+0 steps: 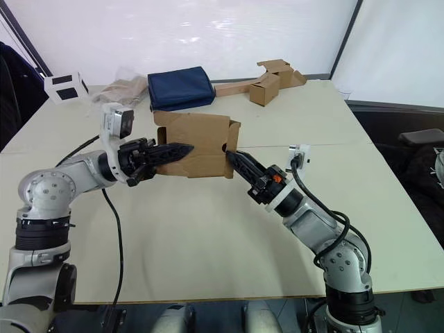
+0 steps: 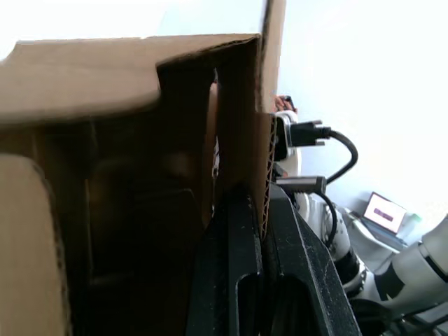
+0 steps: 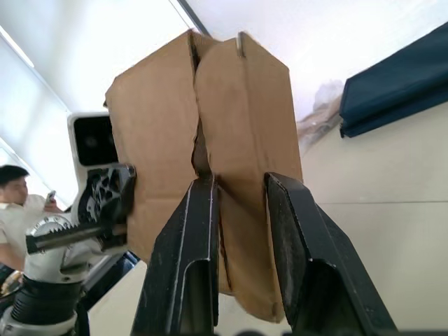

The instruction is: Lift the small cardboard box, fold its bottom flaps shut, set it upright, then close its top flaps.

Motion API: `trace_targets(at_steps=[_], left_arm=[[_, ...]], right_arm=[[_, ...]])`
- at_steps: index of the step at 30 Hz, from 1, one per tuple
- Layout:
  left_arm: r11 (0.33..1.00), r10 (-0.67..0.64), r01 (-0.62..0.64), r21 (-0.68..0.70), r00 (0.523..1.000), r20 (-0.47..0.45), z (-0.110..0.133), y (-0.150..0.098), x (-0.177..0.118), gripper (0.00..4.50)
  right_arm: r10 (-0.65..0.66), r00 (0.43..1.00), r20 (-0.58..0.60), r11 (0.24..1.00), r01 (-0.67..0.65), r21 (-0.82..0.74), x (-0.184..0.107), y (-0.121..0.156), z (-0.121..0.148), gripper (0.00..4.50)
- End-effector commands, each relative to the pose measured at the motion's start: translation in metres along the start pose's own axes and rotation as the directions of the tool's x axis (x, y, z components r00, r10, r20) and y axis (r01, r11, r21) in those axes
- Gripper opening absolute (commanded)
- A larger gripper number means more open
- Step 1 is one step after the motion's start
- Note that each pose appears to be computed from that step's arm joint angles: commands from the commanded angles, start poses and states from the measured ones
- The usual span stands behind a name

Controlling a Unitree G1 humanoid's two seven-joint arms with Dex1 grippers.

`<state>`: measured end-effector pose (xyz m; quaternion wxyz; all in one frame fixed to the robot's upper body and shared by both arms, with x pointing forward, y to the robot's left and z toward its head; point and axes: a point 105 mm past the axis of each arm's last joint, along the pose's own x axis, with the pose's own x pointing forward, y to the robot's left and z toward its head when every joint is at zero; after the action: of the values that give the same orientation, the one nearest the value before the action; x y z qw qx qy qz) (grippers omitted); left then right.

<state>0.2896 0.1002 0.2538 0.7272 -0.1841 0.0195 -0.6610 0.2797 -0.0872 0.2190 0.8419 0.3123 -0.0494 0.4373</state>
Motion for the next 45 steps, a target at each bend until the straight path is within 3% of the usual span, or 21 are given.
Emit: trace_targets(at_steps=[1, 12, 24, 37, 45], left_arm=[[0.999, -0.018, 0.018, 0.028, 1.000, -0.013, 0.000, -0.006, 0.001, 0.00], [1.000, -0.002, 0.003, 0.028, 1.000, -0.020, -0.005, -0.002, -0.002, 0.00], [0.999, -0.037, 0.037, 0.022, 0.999, 0.004, 0.000, -0.012, 0.001, 0.00], [0.999, -0.030, 0.032, 0.040, 0.999, -0.040, -0.007, -0.014, 0.000, 0.00], [0.999, 0.013, -0.010, 0.036, 0.997, -0.081, -0.017, -0.005, -0.006, 0.00]], right_arm=[[0.112, 0.993, 0.041, 0.993, -0.114, 0.028, 0.004, 0.025, 0.014, 1.05], [0.166, 0.985, 0.035, 0.979, -0.169, 0.116, 0.005, 0.038, 0.018, 1.05], [0.090, 0.996, -0.006, 0.995, -0.090, 0.035, 0.014, 0.023, 0.013, 1.05], [0.010, 1.000, -0.022, 0.997, -0.012, -0.075, 0.018, 0.007, 0.012, 1.05], [0.104, 0.995, 0.000, 0.995, -0.104, -0.001, 0.017, 0.026, 0.019, 1.05]])
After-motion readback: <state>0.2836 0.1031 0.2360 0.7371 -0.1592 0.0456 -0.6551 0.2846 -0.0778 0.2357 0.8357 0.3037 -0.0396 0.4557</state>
